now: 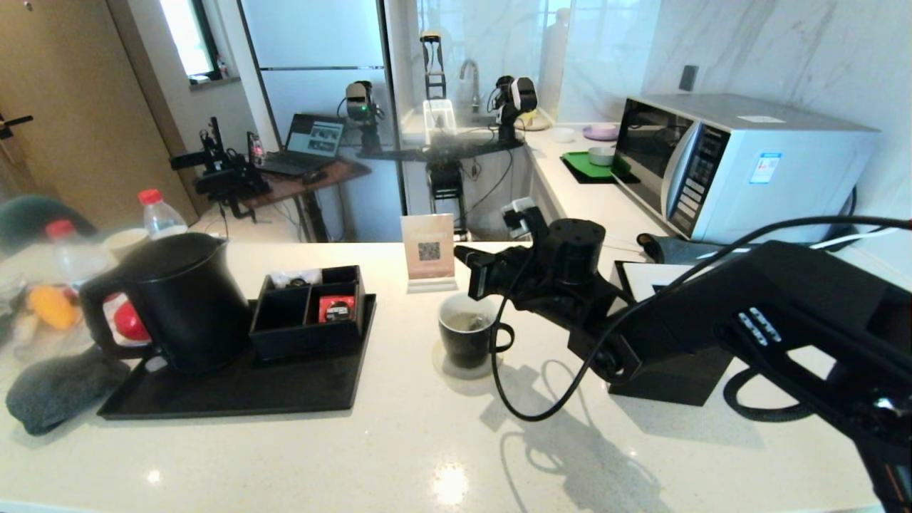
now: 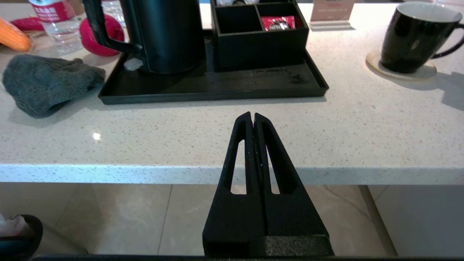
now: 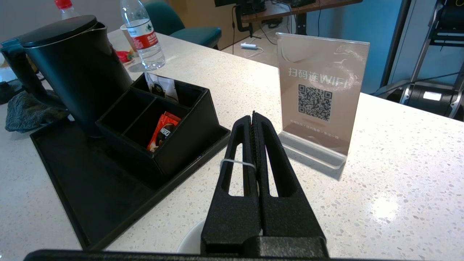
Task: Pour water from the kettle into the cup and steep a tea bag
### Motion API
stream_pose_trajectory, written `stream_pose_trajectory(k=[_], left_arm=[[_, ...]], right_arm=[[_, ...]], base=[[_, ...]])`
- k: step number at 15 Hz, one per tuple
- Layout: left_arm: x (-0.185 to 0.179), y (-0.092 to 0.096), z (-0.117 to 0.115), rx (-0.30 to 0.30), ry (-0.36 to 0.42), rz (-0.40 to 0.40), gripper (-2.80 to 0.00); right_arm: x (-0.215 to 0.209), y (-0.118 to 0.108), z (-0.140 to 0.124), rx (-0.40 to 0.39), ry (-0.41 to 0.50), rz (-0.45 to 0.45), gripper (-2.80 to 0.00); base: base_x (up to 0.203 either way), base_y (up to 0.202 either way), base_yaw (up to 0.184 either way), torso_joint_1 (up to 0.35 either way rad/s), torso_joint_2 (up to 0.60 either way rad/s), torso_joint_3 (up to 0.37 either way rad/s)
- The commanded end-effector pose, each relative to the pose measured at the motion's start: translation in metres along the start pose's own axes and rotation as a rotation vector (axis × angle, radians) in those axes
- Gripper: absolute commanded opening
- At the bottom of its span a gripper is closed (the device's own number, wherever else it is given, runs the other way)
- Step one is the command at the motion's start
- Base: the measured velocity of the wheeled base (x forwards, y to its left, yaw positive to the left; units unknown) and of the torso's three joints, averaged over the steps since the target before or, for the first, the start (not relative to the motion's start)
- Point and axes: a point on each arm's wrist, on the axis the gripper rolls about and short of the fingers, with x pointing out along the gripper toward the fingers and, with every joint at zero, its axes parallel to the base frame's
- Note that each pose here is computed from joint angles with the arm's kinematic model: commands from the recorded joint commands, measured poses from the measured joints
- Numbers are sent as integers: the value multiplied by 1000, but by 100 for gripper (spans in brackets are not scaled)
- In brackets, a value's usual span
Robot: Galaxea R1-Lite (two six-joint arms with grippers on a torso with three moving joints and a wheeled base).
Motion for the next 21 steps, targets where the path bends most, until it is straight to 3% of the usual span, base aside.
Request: stream_pose_trajectory(k=[1,6,15,21], left_arm=[[-1,0,-1,-1,-14,0,-280],[-1,0,-1,2,-14,2,-280],[-1,0,-1,5,-13,1,-280],[-1,0,-1,5,-12,0,-280]], right_arm=[[0,0,-3,1,4,1,-280],[-1,1,16,-5,-37,3,-280],[-19,16,92,-30,-139,17,-280],[-17,17,95,-30,-129,18,-280]], base=[[0,0,0,0,0,0],[0,0,0,0,0,0],[0,0,0,0,0,0],[0,0,0,0,0,0]])
